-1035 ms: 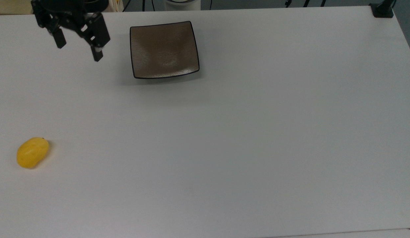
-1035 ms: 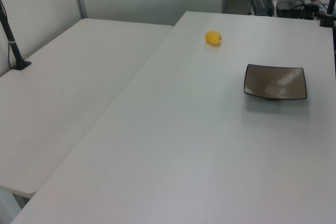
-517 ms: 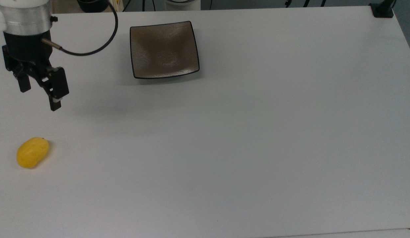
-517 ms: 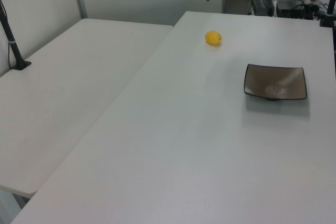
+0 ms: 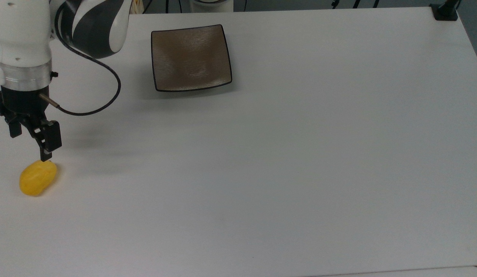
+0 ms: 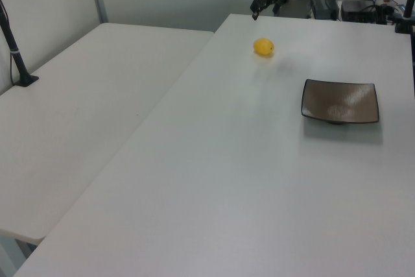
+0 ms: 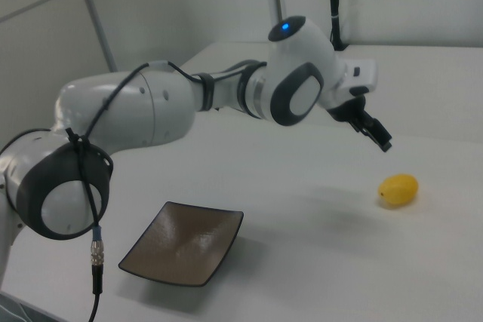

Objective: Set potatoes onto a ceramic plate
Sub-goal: 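Move the open gripper over the yellow potato and lower it, then close the gripper around the yellow potato and lift it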

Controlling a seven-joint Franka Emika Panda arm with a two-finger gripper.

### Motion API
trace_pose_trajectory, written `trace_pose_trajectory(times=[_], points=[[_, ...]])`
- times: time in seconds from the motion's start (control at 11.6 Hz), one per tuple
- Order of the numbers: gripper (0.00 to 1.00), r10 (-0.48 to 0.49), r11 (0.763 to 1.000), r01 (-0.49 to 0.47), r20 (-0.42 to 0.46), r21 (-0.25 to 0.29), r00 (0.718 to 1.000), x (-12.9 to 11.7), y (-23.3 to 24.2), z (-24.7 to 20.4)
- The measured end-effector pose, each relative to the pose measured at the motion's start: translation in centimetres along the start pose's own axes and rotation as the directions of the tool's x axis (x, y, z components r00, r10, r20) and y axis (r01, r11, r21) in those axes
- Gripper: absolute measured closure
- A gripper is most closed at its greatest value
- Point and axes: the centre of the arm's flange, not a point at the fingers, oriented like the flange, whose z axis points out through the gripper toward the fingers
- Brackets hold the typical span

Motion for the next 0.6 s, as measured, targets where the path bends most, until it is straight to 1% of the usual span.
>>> trace_pose_trajectory(times=[0.17,0.6], points=[[0.0,0.005,1.0,-0.005,-0.007,-0.008,1.0,-0.7,0.8,2.9],[0.0,0.008,1.0,-0.009,-0.039,-0.005,0.999,-3.0,0.6,8.8]])
